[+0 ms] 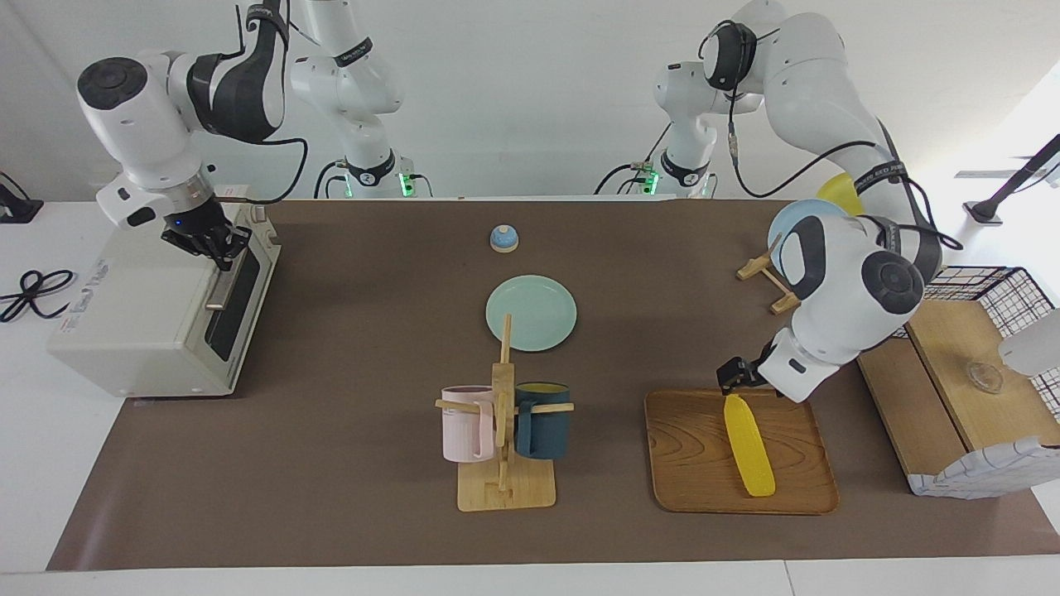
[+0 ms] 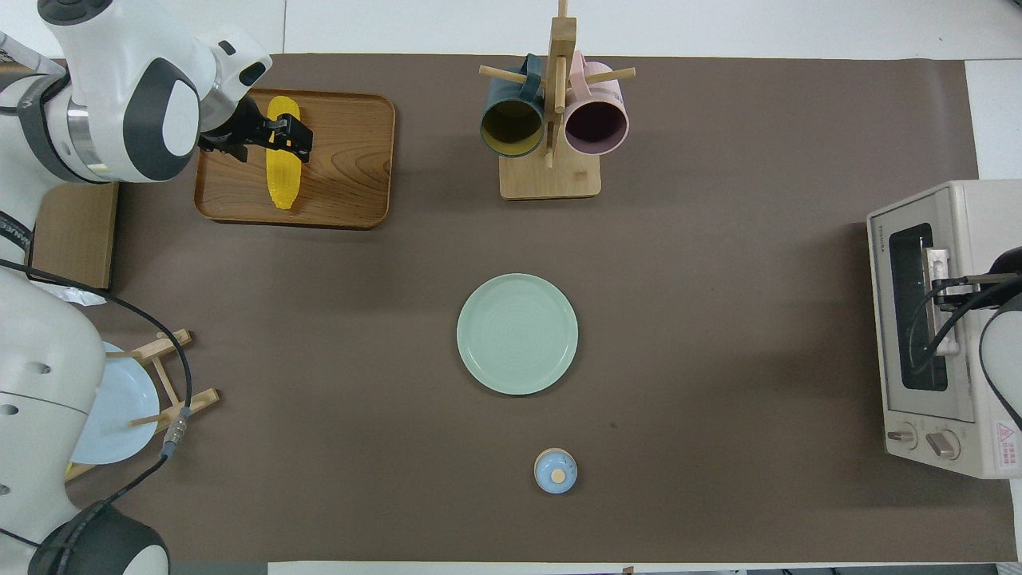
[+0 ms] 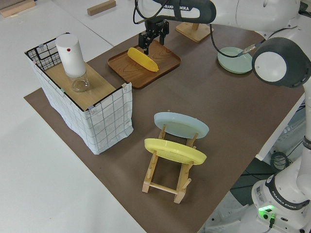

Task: Put corn in oven
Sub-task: 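Reach the left gripper to the yellow corn and grasp it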

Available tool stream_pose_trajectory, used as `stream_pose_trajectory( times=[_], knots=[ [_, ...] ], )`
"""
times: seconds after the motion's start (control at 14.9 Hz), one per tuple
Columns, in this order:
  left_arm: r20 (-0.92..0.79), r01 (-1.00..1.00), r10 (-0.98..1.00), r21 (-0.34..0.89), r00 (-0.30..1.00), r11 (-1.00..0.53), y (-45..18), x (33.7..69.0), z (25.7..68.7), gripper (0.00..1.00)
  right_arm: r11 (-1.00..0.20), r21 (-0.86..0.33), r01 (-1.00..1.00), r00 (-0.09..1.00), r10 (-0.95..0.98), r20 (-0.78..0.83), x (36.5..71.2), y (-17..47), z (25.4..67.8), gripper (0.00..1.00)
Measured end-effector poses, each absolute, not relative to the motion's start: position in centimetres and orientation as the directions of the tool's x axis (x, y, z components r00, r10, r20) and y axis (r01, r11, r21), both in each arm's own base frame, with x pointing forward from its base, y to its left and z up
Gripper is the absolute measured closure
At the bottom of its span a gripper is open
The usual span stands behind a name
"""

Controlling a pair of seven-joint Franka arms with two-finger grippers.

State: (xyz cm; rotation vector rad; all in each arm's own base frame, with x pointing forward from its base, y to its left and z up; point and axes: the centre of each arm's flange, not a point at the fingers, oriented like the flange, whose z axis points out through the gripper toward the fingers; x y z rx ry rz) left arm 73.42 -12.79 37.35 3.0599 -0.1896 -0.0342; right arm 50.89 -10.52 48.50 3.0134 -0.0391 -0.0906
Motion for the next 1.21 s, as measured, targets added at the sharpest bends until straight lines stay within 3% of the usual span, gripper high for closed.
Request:
stream_pose_trajectory(
  times=[0.94, 1.14, 1.21],
  knots=[
    [0.069, -0.169, -0.165, 0.061, 0.984, -0.984, -11.6, 75.6, 30.8, 0.00, -0.990, 0.142, 0.023, 0.997, 0.012, -0.080, 51.1, -8.1, 46.7, 0.99],
    [0.069, -0.175, -0.171, 0.061, 0.983, -0.983, -11.6, 75.6, 30.8, 0.11, -0.997, 0.081, 0.003, 0.997, -0.003, -0.080, 51.2, -7.0, 46.0, 0.99],
    [0.069, -0.176, -0.172, 0.061, 0.983, -0.983, -11.6, 75.6, 30.8, 0.25, -0.998, 0.066, 0.002, 0.997, -0.003, -0.079, 51.2, -6.6, 45.6, 0.99]
  ],
)
